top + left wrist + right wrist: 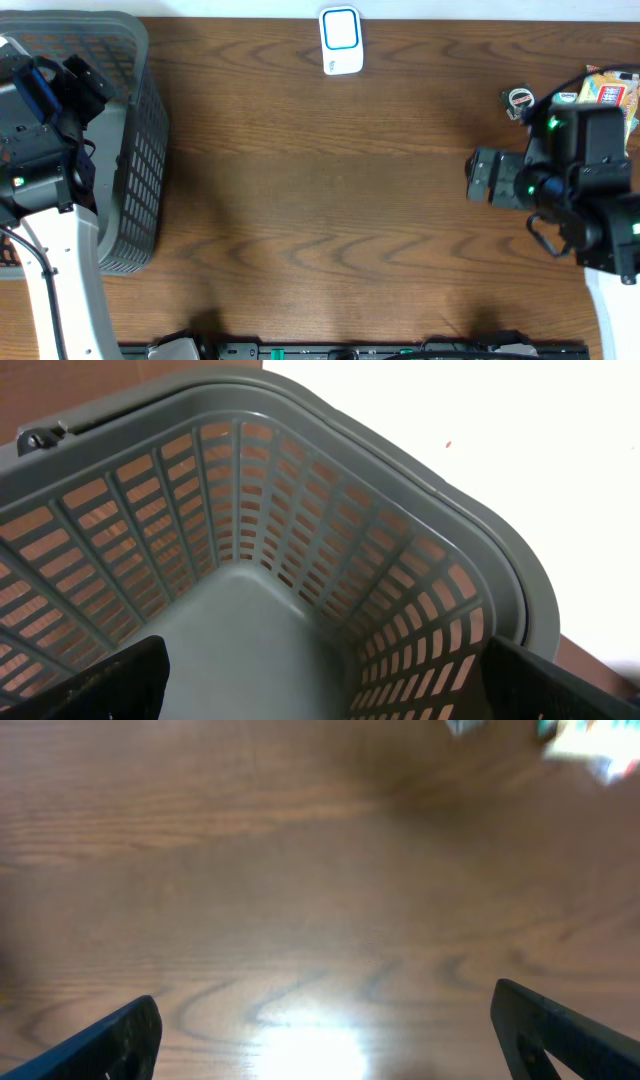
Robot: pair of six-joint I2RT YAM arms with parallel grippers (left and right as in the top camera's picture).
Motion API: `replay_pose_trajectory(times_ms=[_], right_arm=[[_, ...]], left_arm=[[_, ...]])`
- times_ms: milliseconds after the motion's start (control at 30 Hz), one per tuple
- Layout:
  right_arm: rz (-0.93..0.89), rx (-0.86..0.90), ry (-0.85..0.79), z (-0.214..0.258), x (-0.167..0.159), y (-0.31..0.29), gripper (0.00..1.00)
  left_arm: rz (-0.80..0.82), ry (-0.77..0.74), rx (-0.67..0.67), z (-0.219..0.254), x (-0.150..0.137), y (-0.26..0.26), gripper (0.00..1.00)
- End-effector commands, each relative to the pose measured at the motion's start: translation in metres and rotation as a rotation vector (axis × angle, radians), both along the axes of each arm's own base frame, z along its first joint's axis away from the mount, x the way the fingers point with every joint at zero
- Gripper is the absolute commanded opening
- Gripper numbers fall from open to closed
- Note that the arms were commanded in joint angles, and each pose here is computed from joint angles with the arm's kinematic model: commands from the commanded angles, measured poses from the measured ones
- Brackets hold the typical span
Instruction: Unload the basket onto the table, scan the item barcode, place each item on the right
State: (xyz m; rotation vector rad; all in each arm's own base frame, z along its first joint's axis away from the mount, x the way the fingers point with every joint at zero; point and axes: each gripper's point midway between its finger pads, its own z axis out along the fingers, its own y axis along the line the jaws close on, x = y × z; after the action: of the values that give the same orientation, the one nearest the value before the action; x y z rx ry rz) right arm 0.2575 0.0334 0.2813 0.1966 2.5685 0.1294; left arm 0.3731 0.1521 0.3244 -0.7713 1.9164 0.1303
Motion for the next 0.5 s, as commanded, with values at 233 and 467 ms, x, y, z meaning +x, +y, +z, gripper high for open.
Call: replay_pose_trajectory(times_ms=[233,467], right_arm=[[-0.186,0.061,0.191,-0.062,-0.015,-0.001,0.99],[-0.187,0.058,0.205,-0.066,-0.017,-0.002,0.99]], left_arm=[[0.002,-0.006,0.012,0.005,0.001,0.003,0.98],[0.002,-0.006,0.012,0.005,0.001,0.003,0.98]])
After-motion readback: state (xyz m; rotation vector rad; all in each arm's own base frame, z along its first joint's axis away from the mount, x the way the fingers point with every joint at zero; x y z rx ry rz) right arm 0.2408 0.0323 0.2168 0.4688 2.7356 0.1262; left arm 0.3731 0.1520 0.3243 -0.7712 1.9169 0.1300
